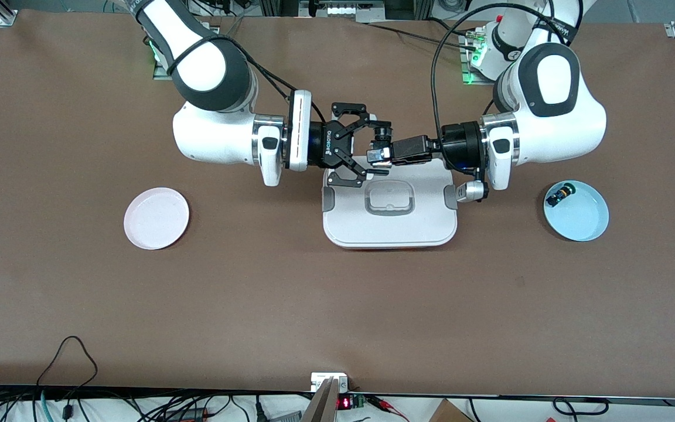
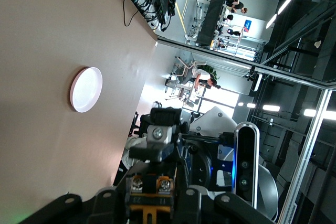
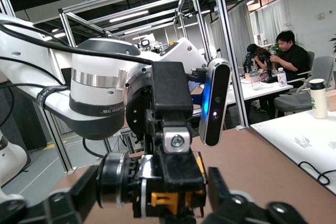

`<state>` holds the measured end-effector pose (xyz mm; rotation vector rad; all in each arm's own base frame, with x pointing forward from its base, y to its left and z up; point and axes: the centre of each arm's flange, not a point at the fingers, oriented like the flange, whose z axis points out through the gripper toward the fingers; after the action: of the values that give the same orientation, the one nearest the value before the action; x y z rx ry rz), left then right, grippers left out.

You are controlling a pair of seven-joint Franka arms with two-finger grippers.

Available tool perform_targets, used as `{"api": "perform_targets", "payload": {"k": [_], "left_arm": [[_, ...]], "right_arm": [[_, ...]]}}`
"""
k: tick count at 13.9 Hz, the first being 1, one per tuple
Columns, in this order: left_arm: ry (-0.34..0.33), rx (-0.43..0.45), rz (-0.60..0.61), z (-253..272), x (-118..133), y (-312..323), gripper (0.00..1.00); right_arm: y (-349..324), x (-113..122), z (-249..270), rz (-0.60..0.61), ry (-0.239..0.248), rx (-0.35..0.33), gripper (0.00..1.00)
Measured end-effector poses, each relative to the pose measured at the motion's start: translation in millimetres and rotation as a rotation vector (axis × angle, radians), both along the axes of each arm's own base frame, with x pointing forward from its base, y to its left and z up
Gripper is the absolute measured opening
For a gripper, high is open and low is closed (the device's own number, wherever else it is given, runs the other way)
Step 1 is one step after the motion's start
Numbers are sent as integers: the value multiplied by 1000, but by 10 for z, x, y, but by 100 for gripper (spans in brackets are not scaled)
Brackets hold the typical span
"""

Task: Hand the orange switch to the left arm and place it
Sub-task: 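Carry the switch to the blue plate while the right gripper withdraws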

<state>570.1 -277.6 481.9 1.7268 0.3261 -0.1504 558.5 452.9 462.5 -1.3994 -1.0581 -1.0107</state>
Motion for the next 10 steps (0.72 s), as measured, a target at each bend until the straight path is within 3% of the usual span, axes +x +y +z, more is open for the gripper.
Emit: {"api": "perform_targets", "payload": {"k": [5, 10], "left_arm": [[-14, 27, -22, -7, 51, 178, 33], [-34, 257, -132, -232, 213, 1256, 33]], "right_arm": [[-100, 74, 17, -24, -3, -3, 100], [-754, 358, -59, -103, 13, -23, 100]]}}
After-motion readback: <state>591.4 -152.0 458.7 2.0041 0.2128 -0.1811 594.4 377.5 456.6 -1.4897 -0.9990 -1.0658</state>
